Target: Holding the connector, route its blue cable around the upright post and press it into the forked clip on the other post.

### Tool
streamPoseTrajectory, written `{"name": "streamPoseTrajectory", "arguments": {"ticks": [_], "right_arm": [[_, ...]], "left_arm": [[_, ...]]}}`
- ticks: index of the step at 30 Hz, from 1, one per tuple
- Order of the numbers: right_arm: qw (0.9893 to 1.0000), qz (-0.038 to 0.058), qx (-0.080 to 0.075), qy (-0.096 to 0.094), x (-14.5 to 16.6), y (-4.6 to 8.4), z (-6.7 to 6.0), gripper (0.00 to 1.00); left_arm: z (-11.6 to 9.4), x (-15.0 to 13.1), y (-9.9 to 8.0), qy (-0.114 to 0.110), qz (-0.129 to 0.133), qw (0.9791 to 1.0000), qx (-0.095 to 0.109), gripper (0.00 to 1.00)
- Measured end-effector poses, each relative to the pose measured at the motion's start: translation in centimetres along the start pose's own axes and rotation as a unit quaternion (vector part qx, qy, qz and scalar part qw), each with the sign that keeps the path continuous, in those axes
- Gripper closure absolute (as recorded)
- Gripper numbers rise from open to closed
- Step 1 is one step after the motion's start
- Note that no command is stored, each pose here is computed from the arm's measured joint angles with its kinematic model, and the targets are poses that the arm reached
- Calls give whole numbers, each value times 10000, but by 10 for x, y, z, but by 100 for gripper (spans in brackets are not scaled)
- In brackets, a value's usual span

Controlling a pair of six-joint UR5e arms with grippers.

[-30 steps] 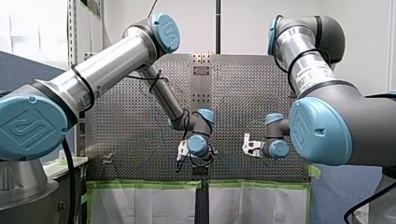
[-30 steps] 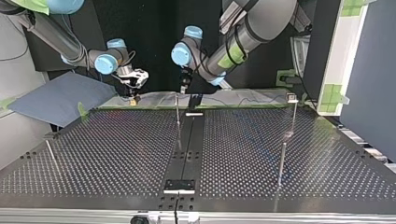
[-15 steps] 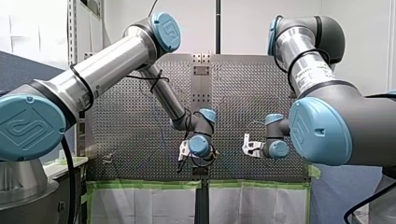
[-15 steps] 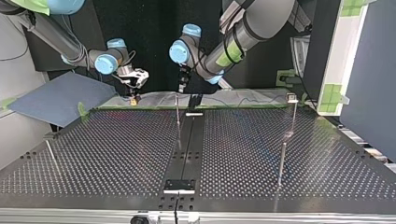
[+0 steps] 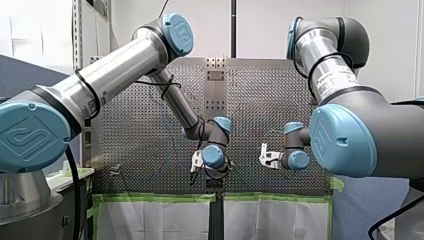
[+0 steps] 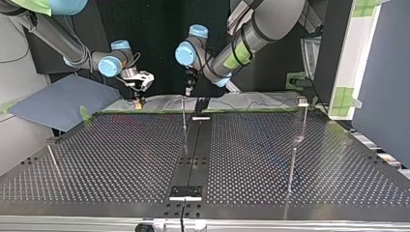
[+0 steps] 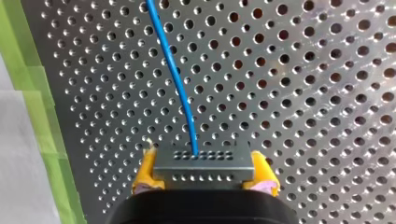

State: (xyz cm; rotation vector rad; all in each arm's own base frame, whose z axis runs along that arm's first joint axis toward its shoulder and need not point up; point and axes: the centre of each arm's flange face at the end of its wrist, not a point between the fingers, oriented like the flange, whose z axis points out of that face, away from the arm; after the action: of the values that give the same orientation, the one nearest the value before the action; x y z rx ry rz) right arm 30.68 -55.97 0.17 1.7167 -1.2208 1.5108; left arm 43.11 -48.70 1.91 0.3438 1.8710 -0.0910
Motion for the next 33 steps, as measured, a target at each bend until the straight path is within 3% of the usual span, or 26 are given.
{"name": "streamPoseTrajectory", "arguments": {"ticks": [7, 17, 26, 33], "right_arm": [[10000, 0, 1, -8, 0, 0, 0, 100], [10000, 3, 0, -14, -1, 0, 0, 100], [10000, 27, 48, -30, -1, -1, 0, 100], [10000, 40, 57, -34, -1, -2, -1, 100]], "left_arm": [[-7, -4, 6, -82, -48, 9999, -52, 0], [-35, -27, 3, -458, -207, 9987, 129, 0], [-65, -48, 4, -844, -508, 9946, 314, 0], [-85, -64, 11, -1134, -732, 9901, 374, 0]]}}
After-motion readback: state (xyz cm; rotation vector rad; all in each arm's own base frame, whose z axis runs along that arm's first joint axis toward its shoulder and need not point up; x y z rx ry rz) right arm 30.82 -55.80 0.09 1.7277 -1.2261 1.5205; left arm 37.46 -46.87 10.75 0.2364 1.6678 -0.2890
